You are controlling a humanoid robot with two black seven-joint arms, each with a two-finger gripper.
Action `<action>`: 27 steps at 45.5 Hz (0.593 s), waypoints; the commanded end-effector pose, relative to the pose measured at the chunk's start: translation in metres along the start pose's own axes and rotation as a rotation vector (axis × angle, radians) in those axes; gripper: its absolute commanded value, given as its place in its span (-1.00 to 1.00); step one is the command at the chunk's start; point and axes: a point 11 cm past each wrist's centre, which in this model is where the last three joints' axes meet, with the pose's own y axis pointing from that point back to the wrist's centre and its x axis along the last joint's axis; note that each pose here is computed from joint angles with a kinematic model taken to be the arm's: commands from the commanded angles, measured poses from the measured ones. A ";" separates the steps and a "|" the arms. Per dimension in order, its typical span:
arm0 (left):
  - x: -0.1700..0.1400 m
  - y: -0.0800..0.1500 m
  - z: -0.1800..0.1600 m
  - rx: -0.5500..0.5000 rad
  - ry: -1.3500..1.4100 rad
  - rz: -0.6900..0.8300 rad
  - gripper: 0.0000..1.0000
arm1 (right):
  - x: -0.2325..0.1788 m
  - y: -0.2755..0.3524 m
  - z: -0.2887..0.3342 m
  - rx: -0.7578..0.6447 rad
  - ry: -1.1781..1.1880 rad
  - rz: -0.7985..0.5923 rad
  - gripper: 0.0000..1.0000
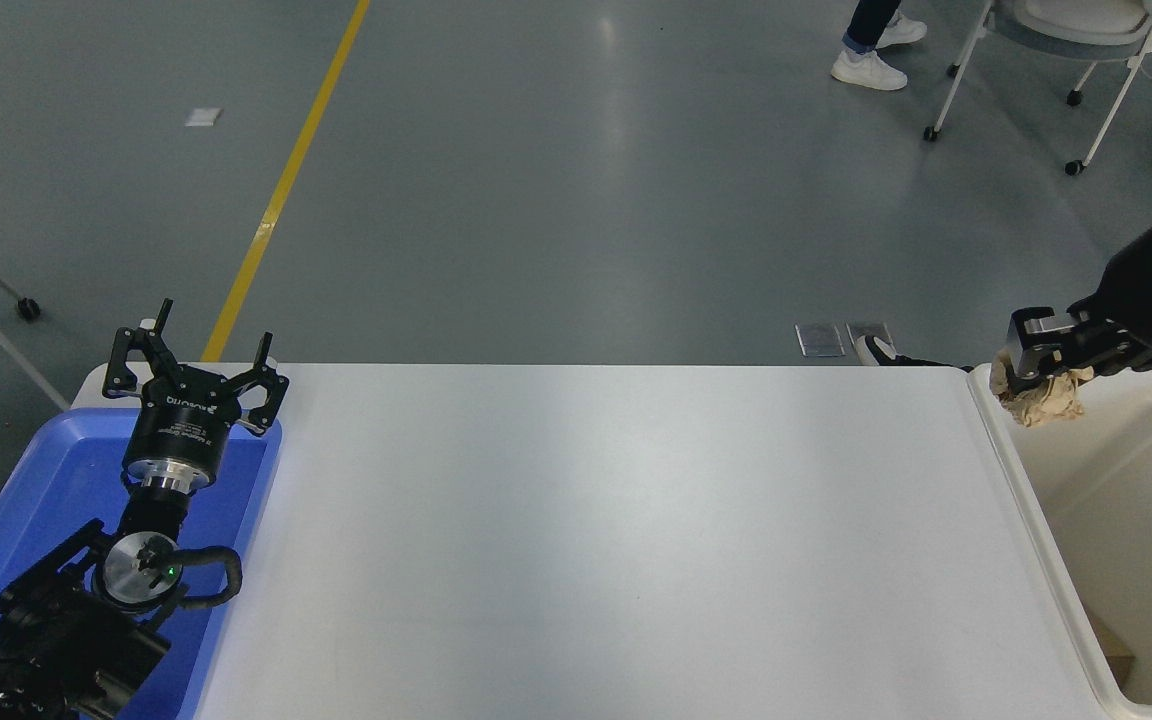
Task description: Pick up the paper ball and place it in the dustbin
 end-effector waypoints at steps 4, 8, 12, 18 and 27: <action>0.000 0.000 0.000 0.000 0.001 -0.001 1.00 | -0.004 0.008 0.017 -0.038 -0.030 -0.015 -1.00; 0.000 0.000 0.000 0.000 0.001 -0.001 1.00 | -0.009 0.003 0.056 -0.074 -0.115 -0.006 -1.00; 0.000 0.000 0.000 0.000 0.000 0.001 1.00 | -0.012 -0.007 0.098 -0.121 -0.164 0.012 -1.00; 0.000 0.000 0.000 0.001 0.000 -0.001 1.00 | -0.023 -0.012 0.177 -0.220 -0.246 0.071 -1.00; 0.000 0.000 0.000 0.000 0.001 -0.001 1.00 | -0.047 -0.034 0.268 -0.288 -0.425 0.177 -1.00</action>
